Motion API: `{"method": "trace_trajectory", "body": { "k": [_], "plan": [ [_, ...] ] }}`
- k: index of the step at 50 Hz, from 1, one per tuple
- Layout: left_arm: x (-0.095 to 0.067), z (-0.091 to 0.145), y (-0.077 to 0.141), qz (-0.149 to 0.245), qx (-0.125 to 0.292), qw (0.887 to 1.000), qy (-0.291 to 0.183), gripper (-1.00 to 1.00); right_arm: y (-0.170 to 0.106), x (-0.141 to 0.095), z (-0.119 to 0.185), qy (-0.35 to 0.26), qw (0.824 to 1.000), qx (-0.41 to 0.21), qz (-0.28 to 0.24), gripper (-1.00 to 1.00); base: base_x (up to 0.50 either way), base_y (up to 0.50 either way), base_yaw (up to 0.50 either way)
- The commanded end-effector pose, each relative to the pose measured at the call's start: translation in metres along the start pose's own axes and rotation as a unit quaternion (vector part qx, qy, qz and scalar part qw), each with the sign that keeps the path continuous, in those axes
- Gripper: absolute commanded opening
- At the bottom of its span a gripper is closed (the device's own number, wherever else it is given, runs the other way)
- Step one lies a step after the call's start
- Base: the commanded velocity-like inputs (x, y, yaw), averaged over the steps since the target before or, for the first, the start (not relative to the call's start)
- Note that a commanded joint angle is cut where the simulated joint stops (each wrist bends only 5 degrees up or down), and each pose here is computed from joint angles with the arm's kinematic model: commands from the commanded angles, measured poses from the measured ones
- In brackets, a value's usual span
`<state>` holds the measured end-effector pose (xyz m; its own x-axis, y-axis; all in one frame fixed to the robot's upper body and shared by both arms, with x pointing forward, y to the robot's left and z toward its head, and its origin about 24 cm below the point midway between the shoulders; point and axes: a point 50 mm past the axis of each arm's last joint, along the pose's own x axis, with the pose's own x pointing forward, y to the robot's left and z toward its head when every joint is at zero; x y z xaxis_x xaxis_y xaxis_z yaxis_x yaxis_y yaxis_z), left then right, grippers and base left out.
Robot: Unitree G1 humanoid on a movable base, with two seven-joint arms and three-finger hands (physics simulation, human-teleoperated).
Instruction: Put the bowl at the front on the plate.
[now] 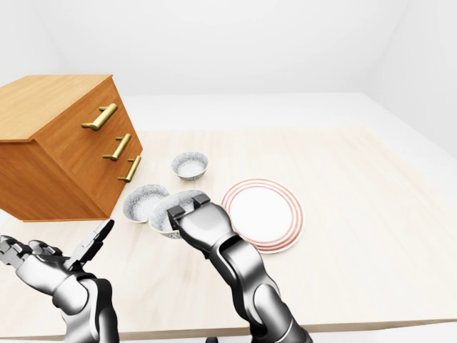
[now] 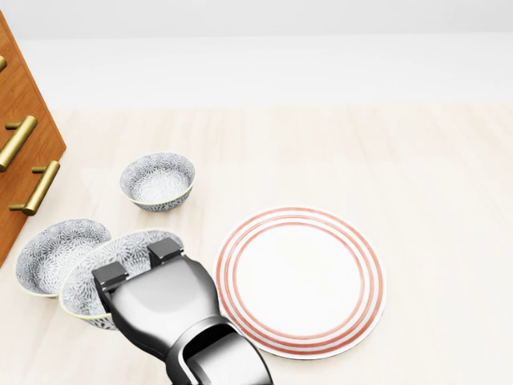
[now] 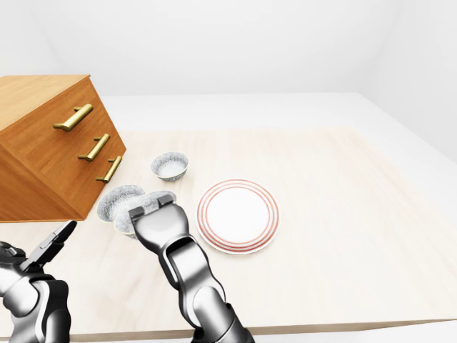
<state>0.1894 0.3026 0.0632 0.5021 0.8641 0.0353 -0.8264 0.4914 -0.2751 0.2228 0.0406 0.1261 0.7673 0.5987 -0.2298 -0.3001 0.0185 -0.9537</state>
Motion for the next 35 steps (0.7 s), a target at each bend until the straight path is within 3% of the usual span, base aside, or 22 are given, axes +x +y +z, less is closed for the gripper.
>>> {"method": "trace_trajectory", "body": {
  "k": [1, 14, 24, 35],
  "plan": [
    [0.0, -0.004, 0.0, 0.0, 0.003, 1.0, 0.008, 1.0, -0.028, -0.017, -0.005, 0.034, 0.995, -0.054, -0.074, -1.0, 0.0, 0.0, 0.0],
    [-0.001, 0.001, 0.001, 0.0, -0.002, 1.0, 0.0, 1.0, -0.031, -0.034, -0.014, 0.069, 0.991, -0.057, -0.099, -1.0, 0.0, 0.0, 0.0],
    [-0.002, 0.007, 0.003, 0.002, -0.006, 1.0, -0.012, 1.0, -0.022, -0.038, -0.02, 0.094, 0.989, -0.071, -0.085, -1.0, 0.0, 0.0, 0.0],
    [0.001, -0.006, -0.001, -0.001, 0.008, 1.0, 0.011, 1.0, -0.013, -0.046, -0.026, 0.103, 0.988, -0.071, -0.093, -1.0, 0.0, 0.0, 0.0]
  ]
}}
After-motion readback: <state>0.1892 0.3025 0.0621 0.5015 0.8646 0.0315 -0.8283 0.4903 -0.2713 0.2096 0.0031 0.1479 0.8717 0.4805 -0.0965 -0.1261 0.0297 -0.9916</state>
